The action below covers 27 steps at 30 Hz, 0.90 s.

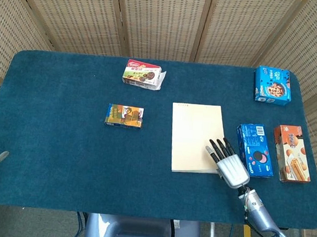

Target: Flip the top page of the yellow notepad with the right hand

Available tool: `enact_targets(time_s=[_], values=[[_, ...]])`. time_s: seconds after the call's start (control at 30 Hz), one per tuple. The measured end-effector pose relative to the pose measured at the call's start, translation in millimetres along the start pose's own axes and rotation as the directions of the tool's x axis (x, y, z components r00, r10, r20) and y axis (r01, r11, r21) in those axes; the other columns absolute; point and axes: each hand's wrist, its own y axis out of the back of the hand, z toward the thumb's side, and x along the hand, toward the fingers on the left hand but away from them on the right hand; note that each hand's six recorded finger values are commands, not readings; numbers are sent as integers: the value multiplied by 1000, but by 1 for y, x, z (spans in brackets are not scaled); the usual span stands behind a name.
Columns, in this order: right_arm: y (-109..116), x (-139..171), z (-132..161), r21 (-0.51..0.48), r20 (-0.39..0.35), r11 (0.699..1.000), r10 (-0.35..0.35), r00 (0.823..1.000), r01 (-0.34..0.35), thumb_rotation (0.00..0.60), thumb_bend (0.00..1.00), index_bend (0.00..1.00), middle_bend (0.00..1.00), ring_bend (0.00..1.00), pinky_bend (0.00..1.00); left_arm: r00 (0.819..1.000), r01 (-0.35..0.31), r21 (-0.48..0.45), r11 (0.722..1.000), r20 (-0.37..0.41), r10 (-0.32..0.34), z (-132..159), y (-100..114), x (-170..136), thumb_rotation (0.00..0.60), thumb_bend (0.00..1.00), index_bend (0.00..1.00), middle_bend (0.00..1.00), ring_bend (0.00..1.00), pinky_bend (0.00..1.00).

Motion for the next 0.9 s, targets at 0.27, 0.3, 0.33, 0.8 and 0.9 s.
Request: enact_targets(time_s=[0.27, 0.3, 0.33, 0.8, 0.9], values=[[9, -33, 10, -15, -38, 999, -49, 998, 49, 600, 517, 128, 50, 0, 24, 1000, 0, 0, 1000, -5, 0, -1, 0, 1, 600, 0, 0, 0, 0, 0], [9, -37, 12, -15, -43, 999, -44, 998, 44, 600, 517, 143, 65, 3, 26, 1000, 1, -1, 1000, -6, -1, -1, 0, 1, 600, 0, 0, 0, 0, 0], [8, -40, 13, -15, -46, 999, -39, 998, 38, 600, 517, 171, 96, 20, 36, 1000, 2, -1, 1000, -6, -2, -1, 0, 1, 600, 0, 0, 0, 0, 0], [10, -54, 14, -54, -82, 997, -67, 994, 62, 600, 569, 635, 612, 482, 534, 1000, 6, -19, 1000, -13, -6, -5, 2, 3, 600, 0, 0, 0, 0, 0], [9, -54, 12, -82, -89, 995, -65, 994, 58, 600, 569, 641, 617, 487, 543, 1000, 8, -16, 1000, -9, -8, -4, 2, 3, 600, 0, 0, 0, 0, 0]])
